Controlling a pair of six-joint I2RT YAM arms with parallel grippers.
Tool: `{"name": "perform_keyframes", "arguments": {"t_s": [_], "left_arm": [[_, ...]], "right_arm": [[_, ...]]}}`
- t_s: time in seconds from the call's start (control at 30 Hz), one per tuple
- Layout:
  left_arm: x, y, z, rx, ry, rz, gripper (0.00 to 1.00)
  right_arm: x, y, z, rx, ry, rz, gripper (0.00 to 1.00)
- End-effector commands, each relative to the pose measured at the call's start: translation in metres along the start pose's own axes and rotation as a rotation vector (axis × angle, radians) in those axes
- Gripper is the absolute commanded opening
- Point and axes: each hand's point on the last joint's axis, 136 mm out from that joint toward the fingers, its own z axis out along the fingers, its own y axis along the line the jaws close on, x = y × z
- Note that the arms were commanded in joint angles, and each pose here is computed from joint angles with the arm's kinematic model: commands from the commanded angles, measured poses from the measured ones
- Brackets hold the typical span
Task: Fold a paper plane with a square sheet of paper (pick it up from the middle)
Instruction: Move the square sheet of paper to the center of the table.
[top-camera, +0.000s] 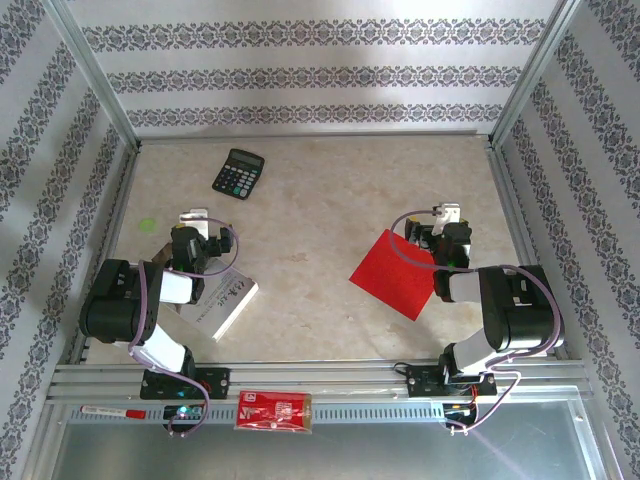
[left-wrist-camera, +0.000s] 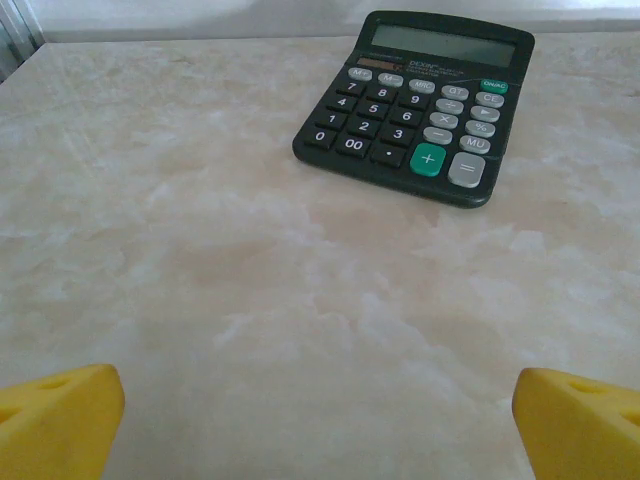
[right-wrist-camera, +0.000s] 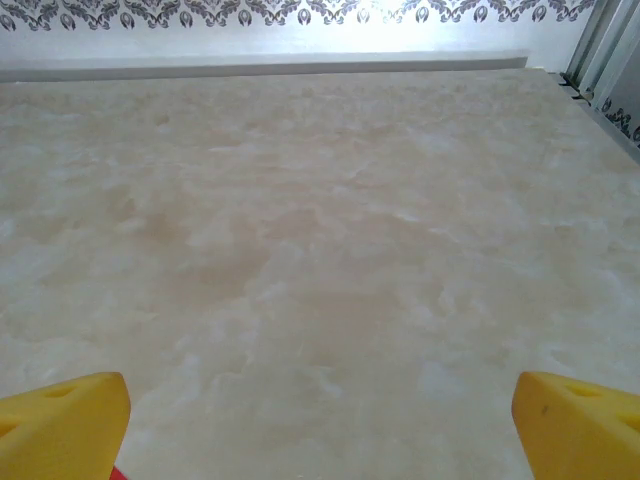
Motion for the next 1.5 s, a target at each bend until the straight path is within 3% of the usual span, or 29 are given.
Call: {"name": "perform_keyframes", "arguments": {"t_s": [0.0,1.23,1.47], "left_arm": [[-0.014,0.001,0.003,0.007,-0.039,0.016,1.0],[-0.014,0.001,0.003,0.009,-0.039,0.016,1.0],[-0.015,0.002,0.002,-0.002,-0.044,0.014,1.0]], "right_arm": [[-0.015,0.003,0.002,-0.004,-0.045,-0.016,0.98],[-0.014,0.002,0.003,-0.006,-0.041,-0.011,0.98],[-0.034,-0.007,-0.009,0.053,-0.066,0.004,0.98]]}}
